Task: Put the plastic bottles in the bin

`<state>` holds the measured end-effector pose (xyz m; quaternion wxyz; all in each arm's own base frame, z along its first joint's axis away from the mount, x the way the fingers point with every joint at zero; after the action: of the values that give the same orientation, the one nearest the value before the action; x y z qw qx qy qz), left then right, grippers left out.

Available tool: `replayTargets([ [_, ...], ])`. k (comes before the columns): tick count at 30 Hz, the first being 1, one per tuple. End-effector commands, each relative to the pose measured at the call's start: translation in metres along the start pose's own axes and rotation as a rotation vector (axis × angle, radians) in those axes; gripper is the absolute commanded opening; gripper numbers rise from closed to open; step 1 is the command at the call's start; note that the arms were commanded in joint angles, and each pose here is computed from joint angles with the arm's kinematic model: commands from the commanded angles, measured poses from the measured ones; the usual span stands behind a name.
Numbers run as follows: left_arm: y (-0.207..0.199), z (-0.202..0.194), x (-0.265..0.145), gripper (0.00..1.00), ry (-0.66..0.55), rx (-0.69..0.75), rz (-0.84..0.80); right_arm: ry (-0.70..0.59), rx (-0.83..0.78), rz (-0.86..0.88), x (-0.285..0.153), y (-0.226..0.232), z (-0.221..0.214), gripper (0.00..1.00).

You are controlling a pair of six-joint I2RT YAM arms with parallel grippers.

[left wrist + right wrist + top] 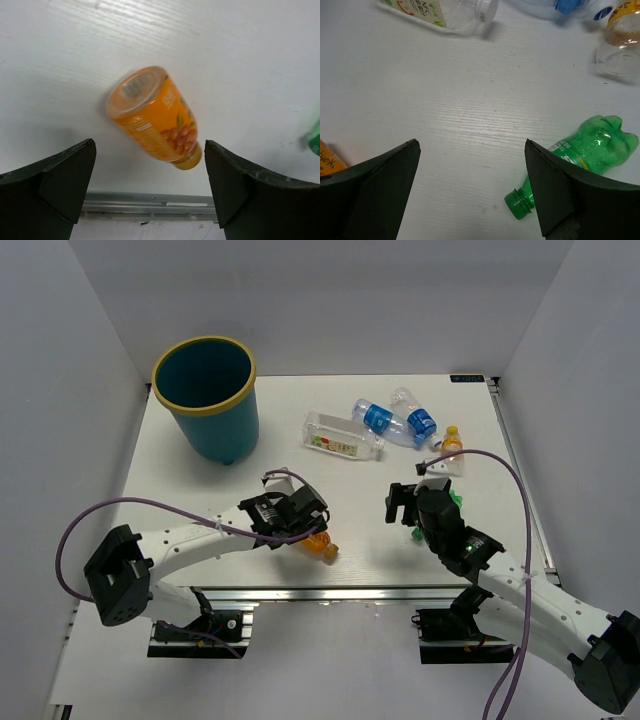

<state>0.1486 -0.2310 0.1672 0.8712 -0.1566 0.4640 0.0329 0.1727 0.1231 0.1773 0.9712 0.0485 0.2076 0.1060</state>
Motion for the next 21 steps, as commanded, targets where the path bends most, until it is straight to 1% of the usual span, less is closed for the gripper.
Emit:
replayTargets([
  [1,-0.022,0.011,0.001,0.98,-0.077,-0.051,-0.101,-0.049,0.027,-0.03,-0.001,-0.003,0.005,0.89],
  [4,-0.027,0.003,0.013,0.98,-0.042,-0.034,-0.11,-0.05,0.032,-0.051,-0.001,-0.005,0.004,0.89],
  [10,-0.025,-0.012,0.032,0.98,0.019,0.005,-0.05,-0.049,0.044,-0.095,0.0,-0.009,0.003,0.89],
  [12,-0.024,-0.016,0.04,0.98,0.028,0.012,-0.022,-0.048,0.044,-0.103,0.0,-0.01,0.003,0.89],
  [16,-0.032,-0.018,0.054,0.98,0.016,0.015,-0.03,-0.049,0.054,-0.122,0.0,-0.011,0.001,0.89],
  [19,-0.042,-0.015,0.061,0.87,0.009,0.042,-0.016,-0.047,0.057,-0.139,0.001,-0.013,0.001,0.89],
  [20,-0.044,-0.013,0.061,0.8,0.006,0.06,-0.008,-0.046,0.058,-0.146,0.001,-0.014,0.001,0.89],
  [21,-0.045,-0.01,0.062,0.68,-0.006,0.071,0.008,-0.04,0.06,-0.158,0.001,-0.015,-0.001,0.89],
])
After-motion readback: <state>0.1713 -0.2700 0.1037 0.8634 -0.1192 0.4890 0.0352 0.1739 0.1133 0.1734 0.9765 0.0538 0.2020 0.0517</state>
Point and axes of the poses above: each gripper's point midway between its finger pads, its own x axis out along the fingers, its own y axis along the line the jaws close on, z = x × y, the point moved 9 cm from there along -x, back along the fingers, and after that the axes turned 3 degrees about x, right-handed, at the moved point
